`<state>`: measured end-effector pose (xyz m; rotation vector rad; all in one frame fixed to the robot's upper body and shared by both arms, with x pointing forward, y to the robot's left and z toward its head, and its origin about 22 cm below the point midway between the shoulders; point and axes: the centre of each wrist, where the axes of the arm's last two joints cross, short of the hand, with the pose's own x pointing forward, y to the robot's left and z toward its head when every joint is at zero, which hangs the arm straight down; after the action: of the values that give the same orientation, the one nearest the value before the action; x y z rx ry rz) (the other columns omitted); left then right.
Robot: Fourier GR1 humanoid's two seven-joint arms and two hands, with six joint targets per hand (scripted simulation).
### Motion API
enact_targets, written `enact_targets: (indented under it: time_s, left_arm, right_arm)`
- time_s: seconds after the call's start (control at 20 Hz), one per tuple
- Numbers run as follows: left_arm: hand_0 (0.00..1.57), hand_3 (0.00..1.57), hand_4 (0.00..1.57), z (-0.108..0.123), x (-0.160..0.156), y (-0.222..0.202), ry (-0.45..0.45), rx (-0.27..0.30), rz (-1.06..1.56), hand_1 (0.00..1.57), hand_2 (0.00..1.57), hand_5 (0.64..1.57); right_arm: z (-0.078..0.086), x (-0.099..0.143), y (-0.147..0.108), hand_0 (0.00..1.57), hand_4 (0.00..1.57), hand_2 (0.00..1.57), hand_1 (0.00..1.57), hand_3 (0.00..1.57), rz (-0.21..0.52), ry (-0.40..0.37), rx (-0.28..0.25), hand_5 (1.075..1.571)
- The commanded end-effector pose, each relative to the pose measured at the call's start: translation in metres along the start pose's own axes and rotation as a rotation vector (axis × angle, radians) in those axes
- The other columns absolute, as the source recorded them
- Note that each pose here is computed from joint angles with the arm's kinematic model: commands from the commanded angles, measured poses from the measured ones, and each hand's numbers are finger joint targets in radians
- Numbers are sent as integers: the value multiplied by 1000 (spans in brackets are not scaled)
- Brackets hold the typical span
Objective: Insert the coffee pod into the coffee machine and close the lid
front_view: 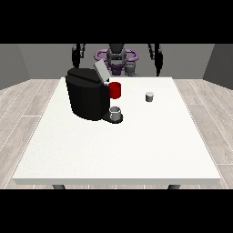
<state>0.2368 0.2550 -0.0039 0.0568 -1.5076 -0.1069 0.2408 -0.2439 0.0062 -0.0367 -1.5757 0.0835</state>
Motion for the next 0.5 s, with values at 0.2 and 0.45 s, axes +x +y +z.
enact_targets:
  time_s: [0.2, 0.45]
  left_arm:
    - [0, 0, 213, 6, -4, 11, -181, -61, 5, 0, 0, 1571]
    - [0, 0, 0, -17, 27, 58, -191, -17, -190, 0, 0, 1571]
  right_arm:
    - [1, -15, -25, 0, 128, 0, 0, 0, 7, 50, -43, 1571]
    - [-8, 4, -22, 0, 94, 0, 0, 0, -54, -101, -186, 1571]
